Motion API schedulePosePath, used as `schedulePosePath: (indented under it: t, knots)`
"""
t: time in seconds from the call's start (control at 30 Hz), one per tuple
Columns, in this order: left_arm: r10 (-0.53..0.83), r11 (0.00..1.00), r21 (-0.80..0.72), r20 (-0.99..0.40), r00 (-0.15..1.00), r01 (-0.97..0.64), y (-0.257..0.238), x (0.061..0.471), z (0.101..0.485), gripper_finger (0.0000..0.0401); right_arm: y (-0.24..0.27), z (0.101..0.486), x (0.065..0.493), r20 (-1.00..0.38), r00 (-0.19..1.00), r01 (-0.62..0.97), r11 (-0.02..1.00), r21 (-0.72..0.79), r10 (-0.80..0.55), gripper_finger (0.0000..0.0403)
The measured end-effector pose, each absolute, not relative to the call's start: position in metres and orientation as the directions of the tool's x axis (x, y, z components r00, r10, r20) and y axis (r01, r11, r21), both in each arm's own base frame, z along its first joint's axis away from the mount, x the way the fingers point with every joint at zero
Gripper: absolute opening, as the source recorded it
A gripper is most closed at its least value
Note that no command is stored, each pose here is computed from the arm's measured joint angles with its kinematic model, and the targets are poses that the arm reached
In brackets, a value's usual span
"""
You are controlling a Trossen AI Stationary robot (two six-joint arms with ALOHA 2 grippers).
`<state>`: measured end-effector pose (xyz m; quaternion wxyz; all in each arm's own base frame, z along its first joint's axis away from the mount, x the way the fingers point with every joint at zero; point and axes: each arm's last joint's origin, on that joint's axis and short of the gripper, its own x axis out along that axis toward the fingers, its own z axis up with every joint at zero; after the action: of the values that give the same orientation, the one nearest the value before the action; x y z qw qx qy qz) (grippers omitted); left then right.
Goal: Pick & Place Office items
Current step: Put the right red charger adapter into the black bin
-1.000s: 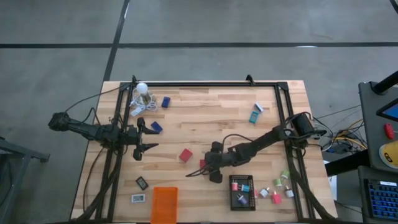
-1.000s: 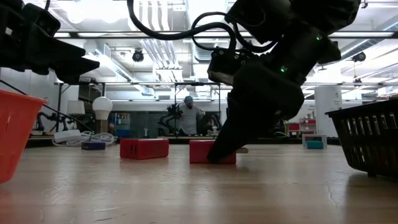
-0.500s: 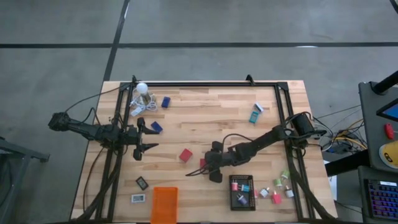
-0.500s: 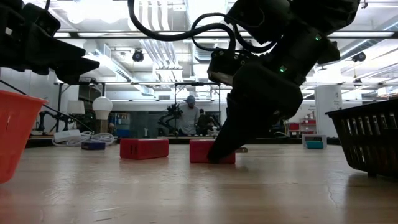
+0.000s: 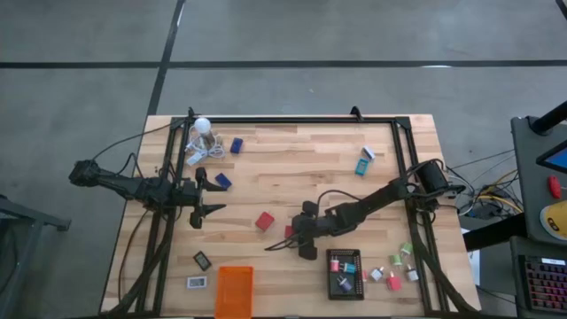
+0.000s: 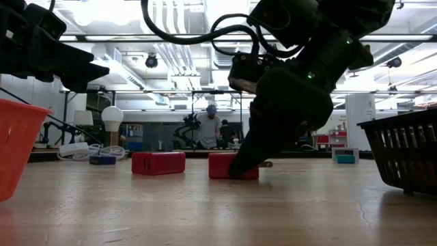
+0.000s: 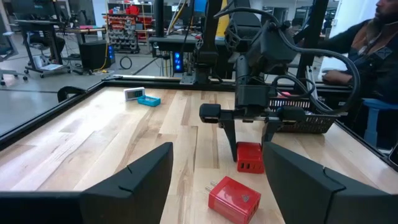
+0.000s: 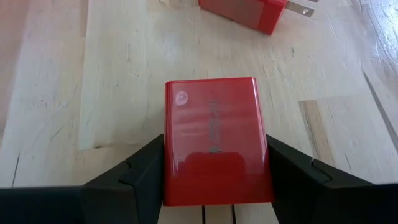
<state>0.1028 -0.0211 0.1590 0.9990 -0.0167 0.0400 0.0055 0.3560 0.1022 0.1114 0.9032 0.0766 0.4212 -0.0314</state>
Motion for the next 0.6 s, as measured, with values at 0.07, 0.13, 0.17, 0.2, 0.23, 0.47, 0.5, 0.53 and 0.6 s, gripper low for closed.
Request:
schedulePosePath:
  t: [0.07,0.13,0.17,0.2,0.23,0.47,0.5,0.53,0.6]
  knots:
    - [0.009,0.999,-0.032,-0.081,0.997,-0.012,-0.021,0.103,0.159,0.0252,0.102,0.116,0.353,-0.772,0.635,0.12,0.986,0.116,0.014,0.0216]
    - [0.009,0.999,-0.033,-0.081,0.997,-0.012,-0.021,0.103,0.159,0.0252,0.102,0.125,0.351,-0.765,0.644,0.116,0.986,0.122,0.019,0.0216]
    - [0.01,0.999,-0.033,-0.08,0.997,-0.012,-0.021,0.103,0.159,0.0252,0.102,0.129,0.351,-0.761,0.649,0.115,0.986,0.124,0.02,0.0216]
    - [0.009,0.999,-0.033,-0.08,0.997,-0.012,-0.021,0.103,0.159,0.0252,0.101,0.134,0.35,-0.756,0.654,0.114,0.985,0.126,0.021,0.0217]
    - [0.009,0.999,-0.033,-0.08,0.997,-0.012,-0.021,0.103,0.159,0.0252,0.101,0.137,0.348,-0.757,0.653,0.115,0.985,0.126,0.021,0.0217]
    - [0.01,0.999,-0.033,-0.081,0.997,-0.013,-0.021,0.103,0.159,0.0252,0.1,0.158,0.341,-0.756,0.651,0.19,0.95,0.247,0.067,0.0217]
    - [0.01,0.999,-0.032,-0.083,0.997,-0.012,-0.021,0.103,0.159,0.0252,0.1,0.162,0.339,-0.755,0.651,0.213,0.936,0.281,0.079,0.0217]
    - [0.009,0.999,-0.032,-0.083,0.996,-0.012,-0.021,0.103,0.159,0.0253,0.1,0.165,0.338,-0.753,0.652,0.238,0.92,0.312,0.087,0.0217]
    - [0.01,0.999,-0.031,-0.084,0.996,-0.012,-0.021,0.103,0.159,0.0253,0.099,0.172,0.334,-0.76,0.643,0.295,0.883,0.366,0.099,0.0217]
